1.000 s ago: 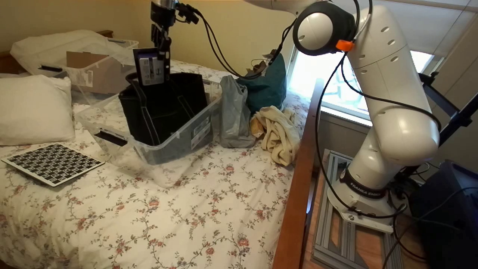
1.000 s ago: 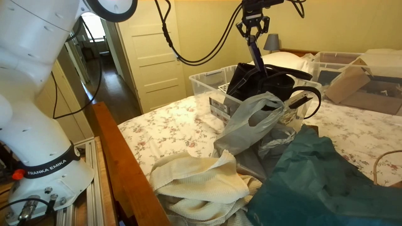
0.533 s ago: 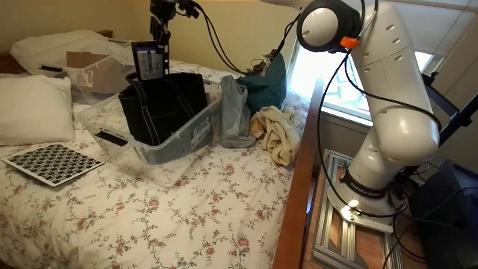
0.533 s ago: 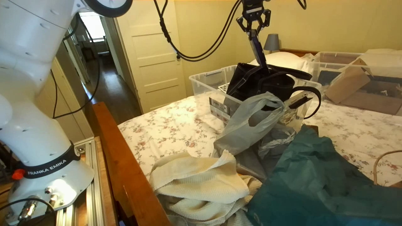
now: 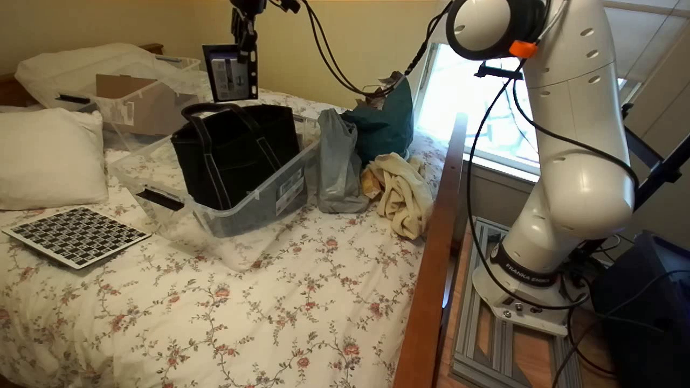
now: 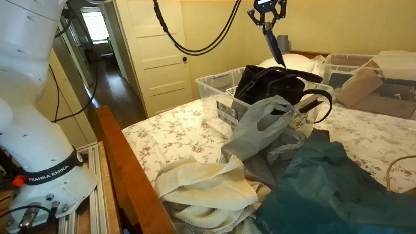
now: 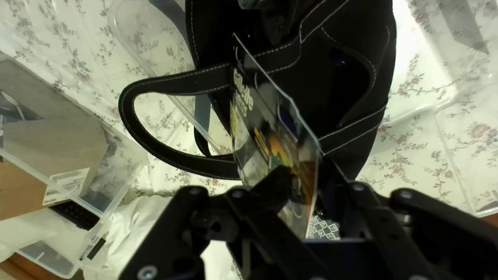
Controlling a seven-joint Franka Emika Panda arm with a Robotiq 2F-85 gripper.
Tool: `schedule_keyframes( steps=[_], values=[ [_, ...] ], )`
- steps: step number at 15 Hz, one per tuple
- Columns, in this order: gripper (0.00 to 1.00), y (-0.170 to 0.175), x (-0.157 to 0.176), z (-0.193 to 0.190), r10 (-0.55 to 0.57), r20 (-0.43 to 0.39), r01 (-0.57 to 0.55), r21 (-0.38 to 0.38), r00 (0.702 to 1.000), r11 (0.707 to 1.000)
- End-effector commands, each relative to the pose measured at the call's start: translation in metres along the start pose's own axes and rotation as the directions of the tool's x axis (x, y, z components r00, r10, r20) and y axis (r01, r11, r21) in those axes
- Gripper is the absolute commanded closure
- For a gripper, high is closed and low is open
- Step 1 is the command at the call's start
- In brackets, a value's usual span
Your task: Pick up the object from the packet of the bag and put it in the other packet of the bag
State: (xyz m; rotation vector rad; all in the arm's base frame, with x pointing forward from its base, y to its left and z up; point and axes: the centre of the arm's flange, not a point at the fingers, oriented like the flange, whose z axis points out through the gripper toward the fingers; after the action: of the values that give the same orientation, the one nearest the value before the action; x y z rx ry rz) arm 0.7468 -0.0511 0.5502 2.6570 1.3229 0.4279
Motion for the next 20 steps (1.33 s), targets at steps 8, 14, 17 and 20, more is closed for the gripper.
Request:
schedule_keyframes(
  steps=[8, 14, 17, 20],
  values=[
    [0.93, -0.013, -0.068, 0.012, 0.105, 0.144, -0.104, -0.017, 0.984, 0.994],
    [0.93, -0.011, -0.072, 0.023, 0.093, 0.152, -0.094, -0.001, 0.984, 0.996],
    [0.93, -0.011, -0.063, 0.025, 0.073, 0.155, -0.074, 0.005, 0.985, 0.997],
    [0.93, -0.011, -0.05, 0.031, 0.041, 0.145, -0.045, 0.024, 0.989, 0.999]
  ],
)
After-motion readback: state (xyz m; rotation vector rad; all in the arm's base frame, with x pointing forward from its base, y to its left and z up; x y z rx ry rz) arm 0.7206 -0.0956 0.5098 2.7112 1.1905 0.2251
